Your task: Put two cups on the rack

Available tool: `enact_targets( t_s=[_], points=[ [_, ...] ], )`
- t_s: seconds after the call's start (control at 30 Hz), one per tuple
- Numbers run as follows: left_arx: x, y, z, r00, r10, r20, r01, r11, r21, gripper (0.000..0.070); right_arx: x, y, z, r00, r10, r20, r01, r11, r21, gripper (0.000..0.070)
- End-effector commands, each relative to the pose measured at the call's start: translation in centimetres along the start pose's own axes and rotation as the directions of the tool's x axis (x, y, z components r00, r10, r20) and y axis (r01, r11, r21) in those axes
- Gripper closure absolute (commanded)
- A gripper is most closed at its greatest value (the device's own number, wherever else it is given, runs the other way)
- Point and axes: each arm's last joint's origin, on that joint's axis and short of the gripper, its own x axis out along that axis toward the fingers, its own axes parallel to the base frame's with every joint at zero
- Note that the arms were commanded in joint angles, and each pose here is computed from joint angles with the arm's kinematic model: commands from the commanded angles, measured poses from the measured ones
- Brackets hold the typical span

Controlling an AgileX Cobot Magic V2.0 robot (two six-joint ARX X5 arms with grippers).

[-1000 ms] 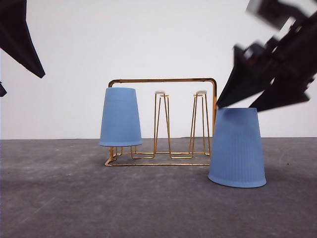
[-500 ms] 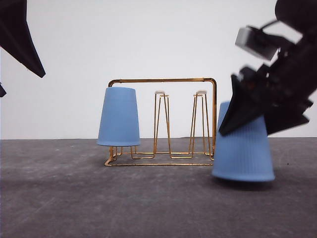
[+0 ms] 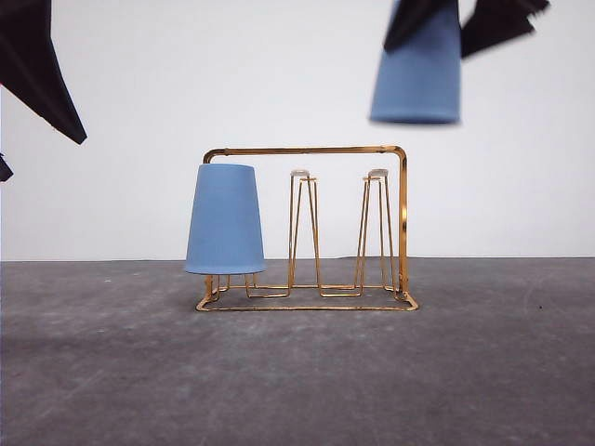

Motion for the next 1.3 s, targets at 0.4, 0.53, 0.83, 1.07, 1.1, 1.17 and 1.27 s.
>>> enact_targets(
  t_s=[0.4, 0.53, 0.83, 1.07, 1.1, 1.17, 1.27],
  points=[
    [0.0, -0.2, 0.3, 1.000, -0.007, 0.011, 0.007, 1.000, 0.005, 0.0282, 9.4, -2.1, -3.6, 0.984, -0.005, -0.181, 0.007, 1.000, 0.011, 0.0380],
    [0.0, -0.2, 0.3, 1.000, -0.007, 0.010, 0.007, 1.000, 0.005, 0.0282, 11.9, -2.6, -5.5, 0.965, 0.005, -0.263, 0.004, 0.999, 0.032, 0.0332],
    [0.0, -0.2, 0.3, 1.000, -0.006, 0.007, 0.006, 1.000, 0.004, 0.0268, 11.2, -2.5, -4.7, 0.945, 0.012, -0.327, 0.023, 0.994, 0.103, 0.0167],
    [0.0, -0.1, 0.2, 1.000, -0.004, -0.001, 0.004, 1.000, 0.003, 0.0268, 6.5, -1.6, -0.2, 0.878, 0.028, -0.478, 0.039, 0.991, 0.130, 0.0166],
    [0.0, -0.1, 0.2, 1.000, -0.003, -0.001, 0.003, 1.000, 0.004, 0.0268, 5.8, -1.4, 0.1, 0.869, 0.031, -0.493, 0.032, 0.992, 0.120, 0.0166],
    [0.0, -0.1, 0.2, 1.000, 0.000, 0.005, -0.001, 1.000, 0.005, 0.0268, 4.8, -1.2, 0.1, 0.860, 0.034, -0.509, 0.017, 0.995, 0.094, 0.0167],
    [-0.1, 0.1, 0.4, 1.000, 0.006, 0.018, -0.006, 1.000, 0.010, 0.0268, 3.4, -1.1, -0.5, 0.865, 0.033, -0.501, 0.019, 0.995, 0.099, 0.0167]
  ],
)
